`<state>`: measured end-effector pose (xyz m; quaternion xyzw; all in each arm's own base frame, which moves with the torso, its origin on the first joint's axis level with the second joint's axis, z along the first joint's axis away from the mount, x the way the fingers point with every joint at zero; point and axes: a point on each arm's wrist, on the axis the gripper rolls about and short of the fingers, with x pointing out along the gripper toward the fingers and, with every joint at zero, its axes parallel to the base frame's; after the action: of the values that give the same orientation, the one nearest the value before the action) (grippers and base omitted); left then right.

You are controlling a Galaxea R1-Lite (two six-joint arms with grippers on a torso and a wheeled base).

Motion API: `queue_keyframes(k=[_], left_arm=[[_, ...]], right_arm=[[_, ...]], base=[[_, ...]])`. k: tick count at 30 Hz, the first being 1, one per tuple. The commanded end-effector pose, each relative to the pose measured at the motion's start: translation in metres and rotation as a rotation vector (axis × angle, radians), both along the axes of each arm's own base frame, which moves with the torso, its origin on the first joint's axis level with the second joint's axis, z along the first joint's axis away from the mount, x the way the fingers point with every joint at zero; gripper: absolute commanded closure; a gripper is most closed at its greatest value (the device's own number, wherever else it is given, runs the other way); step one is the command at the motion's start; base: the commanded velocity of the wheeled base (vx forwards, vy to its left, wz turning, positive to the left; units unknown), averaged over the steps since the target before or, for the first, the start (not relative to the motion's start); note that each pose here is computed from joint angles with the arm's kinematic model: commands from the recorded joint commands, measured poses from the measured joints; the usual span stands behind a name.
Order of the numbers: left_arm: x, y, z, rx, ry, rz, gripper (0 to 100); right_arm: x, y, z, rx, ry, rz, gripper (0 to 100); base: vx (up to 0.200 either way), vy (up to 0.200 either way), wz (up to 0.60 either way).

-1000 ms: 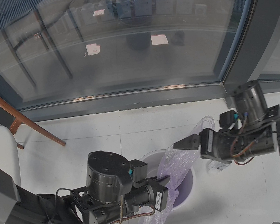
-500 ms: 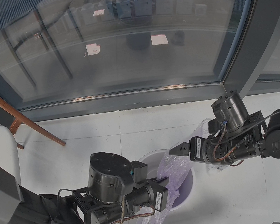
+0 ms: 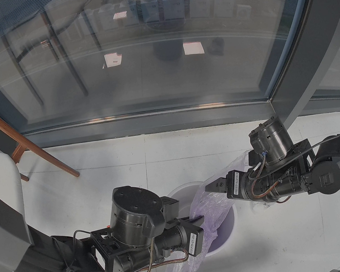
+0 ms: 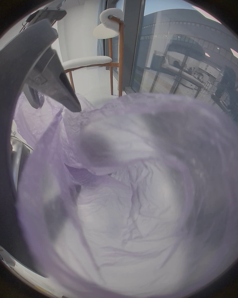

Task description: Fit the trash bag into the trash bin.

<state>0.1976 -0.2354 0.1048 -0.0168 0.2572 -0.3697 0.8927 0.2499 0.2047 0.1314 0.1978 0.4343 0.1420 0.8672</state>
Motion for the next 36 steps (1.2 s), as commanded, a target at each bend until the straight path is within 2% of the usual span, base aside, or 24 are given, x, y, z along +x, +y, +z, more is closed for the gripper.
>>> queue_keyframes(k=[1, 12, 14, 20, 21, 26, 36], left_arm=[[0.001, 0.000, 0.001, -0.004, -0.003, 0.002, 100], [0.006, 0.004, 0.002, -0.007, -0.004, 0.021, 100], [0.009, 0.007, 0.003, -0.008, -0.009, 0.033, 100], [0.015, 0.012, 0.003, -0.006, -0.012, 0.058, 100], [0.015, 0.013, 0.003, -0.004, -0.011, 0.062, 100], [0.015, 0.013, 0.003, -0.005, -0.013, 0.065, 100], [0.016, 0.013, 0.004, -0.015, -0.011, 0.069, 100]], right_arm=[[0.000, 0.003, -0.006, -0.013, 0.014, 0.006, 100], [0.004, 0.001, 0.001, 0.002, -0.009, -0.006, 100], [0.010, 0.006, 0.017, 0.046, -0.071, -0.009, 100], [0.015, 0.013, 0.034, 0.123, -0.177, 0.008, 100], [0.015, 0.014, 0.040, 0.166, -0.229, 0.019, 100], [0.005, 0.014, 0.031, 0.190, -0.245, 0.042, 100], [-0.004, 0.013, 0.015, 0.178, -0.268, 0.078, 100]], base=[[0.000, 0.000, 0.00], [0.000, 0.000, 0.00], [0.000, 0.000, 0.00], [0.000, 0.000, 0.00], [0.000, 0.000, 0.00], [0.000, 0.000, 0.00], [0.000, 0.000, 0.00]])
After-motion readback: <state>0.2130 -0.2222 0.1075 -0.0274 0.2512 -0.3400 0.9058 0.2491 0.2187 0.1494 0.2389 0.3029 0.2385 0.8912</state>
